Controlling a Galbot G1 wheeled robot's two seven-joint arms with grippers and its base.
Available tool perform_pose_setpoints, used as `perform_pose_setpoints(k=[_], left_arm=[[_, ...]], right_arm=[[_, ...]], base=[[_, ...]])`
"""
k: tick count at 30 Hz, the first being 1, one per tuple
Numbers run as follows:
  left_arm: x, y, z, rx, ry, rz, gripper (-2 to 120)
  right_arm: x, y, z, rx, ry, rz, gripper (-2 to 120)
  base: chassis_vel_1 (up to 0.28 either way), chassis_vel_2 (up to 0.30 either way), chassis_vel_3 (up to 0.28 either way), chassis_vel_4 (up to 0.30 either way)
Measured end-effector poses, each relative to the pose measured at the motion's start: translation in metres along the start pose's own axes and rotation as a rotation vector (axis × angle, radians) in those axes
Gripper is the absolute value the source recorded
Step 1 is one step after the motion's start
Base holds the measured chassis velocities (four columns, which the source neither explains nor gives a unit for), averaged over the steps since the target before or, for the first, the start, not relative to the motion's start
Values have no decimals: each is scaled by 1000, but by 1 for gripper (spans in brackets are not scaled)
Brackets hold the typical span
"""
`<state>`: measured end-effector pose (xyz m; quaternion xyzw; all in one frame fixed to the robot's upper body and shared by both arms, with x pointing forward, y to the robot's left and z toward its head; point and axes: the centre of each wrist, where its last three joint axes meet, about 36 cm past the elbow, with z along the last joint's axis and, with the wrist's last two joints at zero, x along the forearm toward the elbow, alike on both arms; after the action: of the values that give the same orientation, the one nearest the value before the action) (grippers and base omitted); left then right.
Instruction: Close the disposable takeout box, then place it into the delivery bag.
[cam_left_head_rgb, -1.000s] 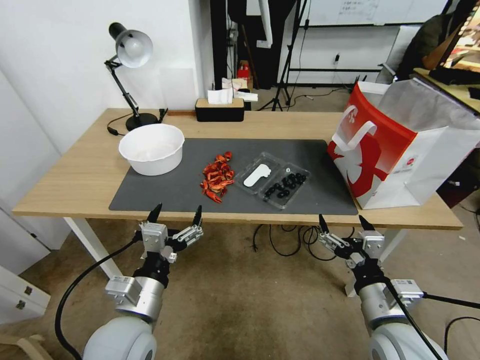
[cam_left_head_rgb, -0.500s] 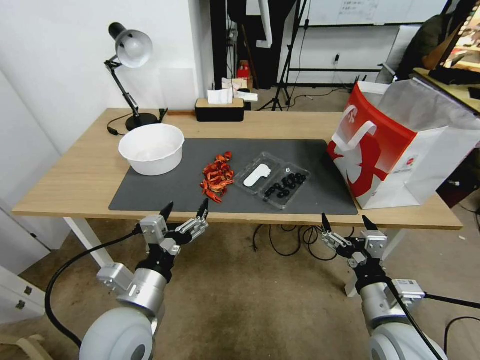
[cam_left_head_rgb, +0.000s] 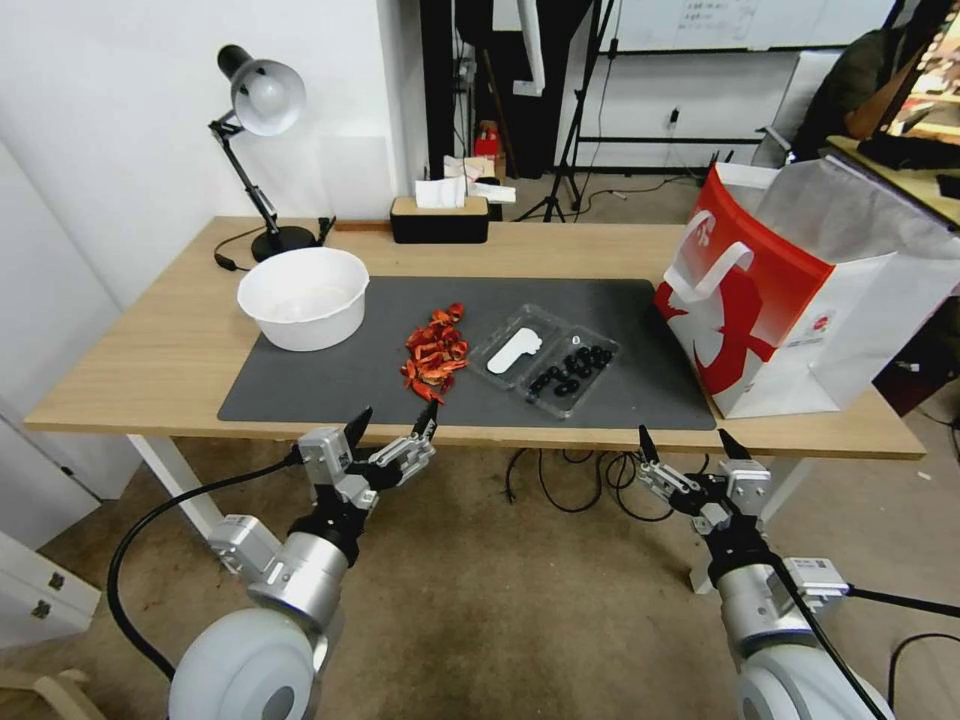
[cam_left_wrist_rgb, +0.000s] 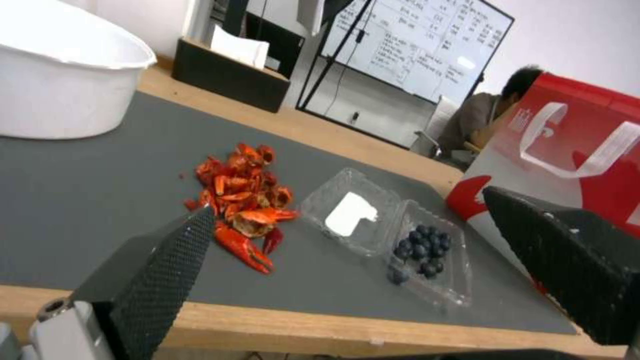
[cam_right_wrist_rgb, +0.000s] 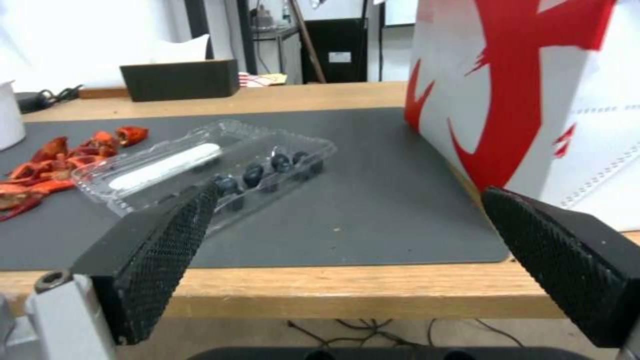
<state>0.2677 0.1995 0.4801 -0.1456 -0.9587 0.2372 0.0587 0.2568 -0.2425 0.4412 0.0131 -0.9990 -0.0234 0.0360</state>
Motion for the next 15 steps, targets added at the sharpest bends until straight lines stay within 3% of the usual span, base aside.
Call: perform_pose_setpoints(k=[8,15], left_arm=[[5,5,0,-58,3,-22,100],[1,8,2,-115,23,1,100]], right_arm=[[-23,5,1,-130,-18,-144,100],[-35,-2,-3,-134,-39,-240,100]], base=[[0,0,0,0],[0,0,0,0]])
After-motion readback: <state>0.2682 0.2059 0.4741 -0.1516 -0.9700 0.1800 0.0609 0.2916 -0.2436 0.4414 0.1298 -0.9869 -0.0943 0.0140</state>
